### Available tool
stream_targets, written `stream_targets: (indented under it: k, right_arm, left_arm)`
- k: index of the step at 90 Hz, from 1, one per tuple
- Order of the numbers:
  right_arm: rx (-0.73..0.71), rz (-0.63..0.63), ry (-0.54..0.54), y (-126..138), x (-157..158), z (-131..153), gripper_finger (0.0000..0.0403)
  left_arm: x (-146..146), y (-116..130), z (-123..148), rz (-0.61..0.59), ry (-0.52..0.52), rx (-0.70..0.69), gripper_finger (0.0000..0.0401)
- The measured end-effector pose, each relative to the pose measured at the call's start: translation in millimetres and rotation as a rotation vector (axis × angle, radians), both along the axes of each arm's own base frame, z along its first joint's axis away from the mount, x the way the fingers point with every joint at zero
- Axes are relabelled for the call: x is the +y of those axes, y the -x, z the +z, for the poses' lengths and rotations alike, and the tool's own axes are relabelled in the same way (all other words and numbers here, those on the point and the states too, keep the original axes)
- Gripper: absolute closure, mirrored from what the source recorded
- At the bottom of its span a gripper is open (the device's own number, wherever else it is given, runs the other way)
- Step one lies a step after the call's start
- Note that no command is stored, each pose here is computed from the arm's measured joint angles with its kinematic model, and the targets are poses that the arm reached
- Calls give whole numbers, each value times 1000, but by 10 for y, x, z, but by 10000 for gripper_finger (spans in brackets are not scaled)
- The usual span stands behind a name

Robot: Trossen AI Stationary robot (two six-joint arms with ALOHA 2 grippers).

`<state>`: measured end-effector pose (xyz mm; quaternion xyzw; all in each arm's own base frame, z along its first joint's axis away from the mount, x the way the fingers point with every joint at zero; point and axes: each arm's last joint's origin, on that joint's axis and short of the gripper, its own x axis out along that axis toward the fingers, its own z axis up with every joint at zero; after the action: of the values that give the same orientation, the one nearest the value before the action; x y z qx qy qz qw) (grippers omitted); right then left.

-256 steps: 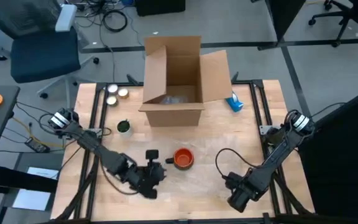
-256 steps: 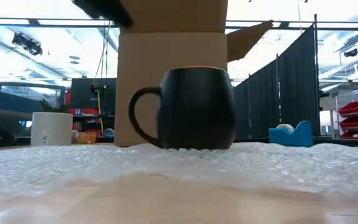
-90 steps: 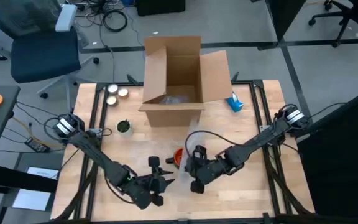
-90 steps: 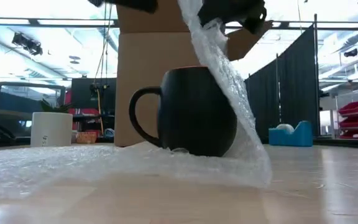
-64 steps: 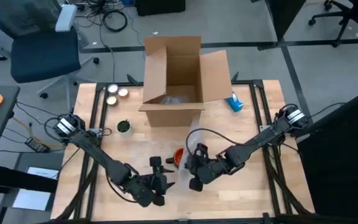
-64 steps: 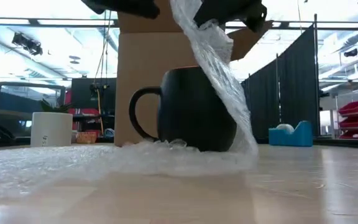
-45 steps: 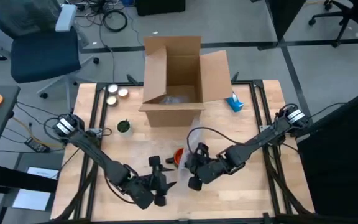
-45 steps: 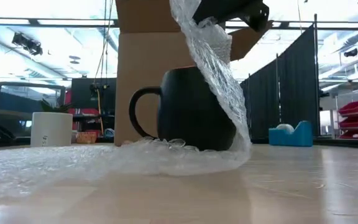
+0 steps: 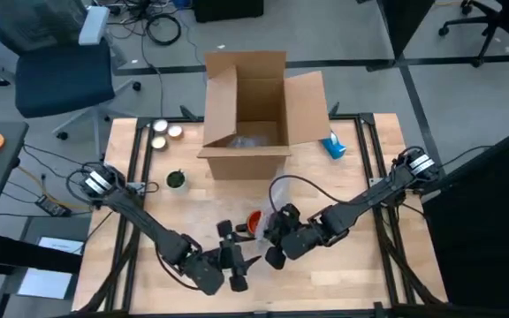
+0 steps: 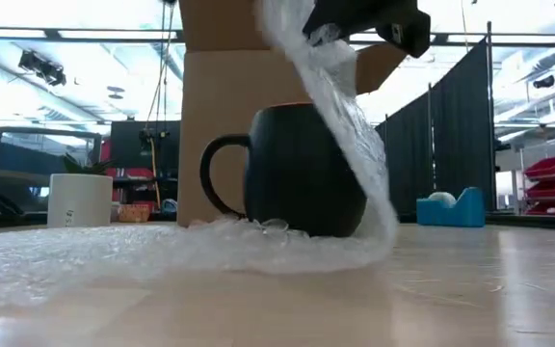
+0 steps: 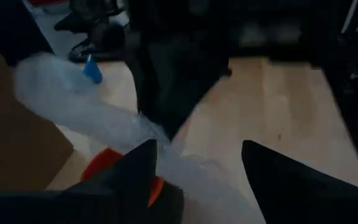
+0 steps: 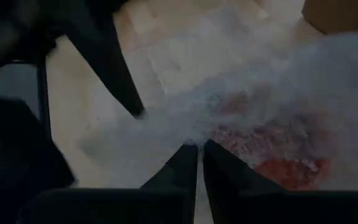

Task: Wrap mug
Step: Wrap the black cup with the transparent bubble wrap

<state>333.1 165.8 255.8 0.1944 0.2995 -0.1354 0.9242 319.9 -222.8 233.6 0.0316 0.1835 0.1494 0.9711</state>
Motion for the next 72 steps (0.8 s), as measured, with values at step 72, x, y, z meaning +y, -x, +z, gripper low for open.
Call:
stream_targets:
  k: [72]
  right_arm:
    - [-135,116,-85,138,229,269,403]
  left_arm:
    - [101,-52,-114,34,-132,75,179]
